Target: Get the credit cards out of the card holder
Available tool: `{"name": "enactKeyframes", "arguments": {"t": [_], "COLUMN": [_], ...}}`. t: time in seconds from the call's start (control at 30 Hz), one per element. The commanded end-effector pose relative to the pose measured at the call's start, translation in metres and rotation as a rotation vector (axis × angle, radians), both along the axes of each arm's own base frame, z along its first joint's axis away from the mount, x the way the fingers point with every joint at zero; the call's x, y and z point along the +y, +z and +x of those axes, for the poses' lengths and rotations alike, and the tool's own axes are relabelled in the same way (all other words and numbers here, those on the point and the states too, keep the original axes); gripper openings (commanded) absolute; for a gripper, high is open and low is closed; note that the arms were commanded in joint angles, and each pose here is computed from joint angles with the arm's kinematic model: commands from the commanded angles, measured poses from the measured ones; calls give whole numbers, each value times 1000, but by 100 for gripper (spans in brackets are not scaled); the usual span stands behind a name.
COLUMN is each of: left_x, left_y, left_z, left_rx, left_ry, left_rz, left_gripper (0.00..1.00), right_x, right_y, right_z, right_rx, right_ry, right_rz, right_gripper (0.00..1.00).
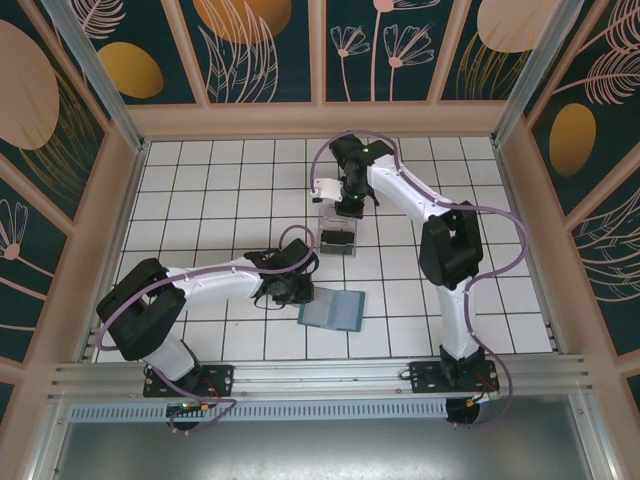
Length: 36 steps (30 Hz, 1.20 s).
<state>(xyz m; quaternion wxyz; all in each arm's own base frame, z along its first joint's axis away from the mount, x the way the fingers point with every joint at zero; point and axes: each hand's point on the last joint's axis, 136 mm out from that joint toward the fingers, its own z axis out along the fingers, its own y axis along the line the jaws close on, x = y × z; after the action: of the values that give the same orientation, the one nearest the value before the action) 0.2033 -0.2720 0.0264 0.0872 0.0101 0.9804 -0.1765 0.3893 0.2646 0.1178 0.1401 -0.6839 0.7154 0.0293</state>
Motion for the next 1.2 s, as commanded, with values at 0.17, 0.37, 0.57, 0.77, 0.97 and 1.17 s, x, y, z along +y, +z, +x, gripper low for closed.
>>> {"name": "enactKeyframes", "arguments": {"t": [0.17, 0.37, 0.57, 0.77, 0.97, 1.17], "left_x": [7, 8, 9, 10, 10, 12], "left_y": [-1, -1, -1, -1, 2, 12], "left_z": [1, 1, 0, -1, 1, 7], "left_rx": [0, 0, 1, 0, -11, -54], "left_ry": [9, 10, 10, 12, 17, 34], "left_rz": [32, 34, 37, 38, 36, 35], "left_gripper": [19, 19, 19, 19, 19, 18], "right_x": [-7, -8, -7, -1, -5, -1], "right_y": [-13, -24, -17, 8, 37, 73], "right_z": [2, 4, 17, 39, 65, 63], "right_rx": [28, 42, -22, -154, -329, -425], "right_ry": [12, 8, -17, -68, -169, -282], "right_rz": [-63, -83, -90, -55, -34, 70], "right_gripper": [0, 0, 16, 27, 31, 32]}}
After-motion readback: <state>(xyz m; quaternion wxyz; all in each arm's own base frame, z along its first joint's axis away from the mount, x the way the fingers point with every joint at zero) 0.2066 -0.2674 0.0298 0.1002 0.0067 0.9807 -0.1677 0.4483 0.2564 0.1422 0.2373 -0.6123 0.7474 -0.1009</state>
